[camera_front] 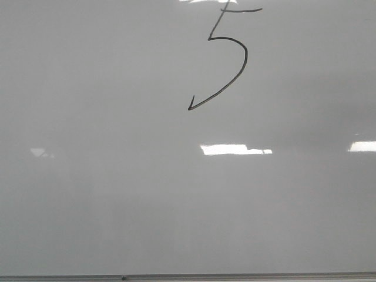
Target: Write number 5 on whiteboard
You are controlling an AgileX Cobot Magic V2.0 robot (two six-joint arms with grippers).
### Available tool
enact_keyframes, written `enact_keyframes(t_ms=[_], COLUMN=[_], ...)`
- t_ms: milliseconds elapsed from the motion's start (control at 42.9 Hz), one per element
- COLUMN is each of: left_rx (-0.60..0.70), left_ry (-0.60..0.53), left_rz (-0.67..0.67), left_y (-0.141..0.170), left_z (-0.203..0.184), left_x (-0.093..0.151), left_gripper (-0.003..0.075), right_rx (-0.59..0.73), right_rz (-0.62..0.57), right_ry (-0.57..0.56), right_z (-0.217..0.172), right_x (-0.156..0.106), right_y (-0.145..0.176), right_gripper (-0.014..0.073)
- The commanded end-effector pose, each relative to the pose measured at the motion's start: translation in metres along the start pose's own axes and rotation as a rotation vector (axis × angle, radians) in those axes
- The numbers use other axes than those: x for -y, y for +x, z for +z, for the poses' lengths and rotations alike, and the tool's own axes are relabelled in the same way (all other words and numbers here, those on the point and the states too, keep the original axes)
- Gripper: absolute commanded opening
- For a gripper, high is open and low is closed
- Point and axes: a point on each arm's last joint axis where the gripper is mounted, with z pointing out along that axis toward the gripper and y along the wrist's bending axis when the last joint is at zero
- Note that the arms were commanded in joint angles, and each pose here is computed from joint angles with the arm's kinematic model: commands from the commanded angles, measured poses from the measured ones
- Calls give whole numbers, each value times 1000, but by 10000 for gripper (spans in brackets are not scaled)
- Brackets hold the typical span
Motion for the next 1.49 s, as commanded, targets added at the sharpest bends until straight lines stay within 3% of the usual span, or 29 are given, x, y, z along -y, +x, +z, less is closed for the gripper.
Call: enact_keyframes(t_ms=[0, 373, 606, 932, 1468], left_rx=[90, 99, 86, 26, 24], left_ry=[-4, -22, -103, -128, -129], left_rz=[-19, -16, -23, -32, -32], left_y=[-14, -5, 40, 103, 105], left_z=[-1, 1, 2, 19, 20], left_x=[-1, -1, -1, 1, 1], left_gripper=[-20, -20, -20, -20, -20], right_rx=[66, 66, 66, 65, 64], right_rz=[6, 6, 6, 6, 6], right_ry=[36, 36, 36, 36, 35], right_z=[0, 0, 0, 0, 0], right_x=[3, 3, 3, 3, 3], right_y=[-13, -13, -13, -13, -13], right_gripper=[-60, -60, -60, -60, -60])
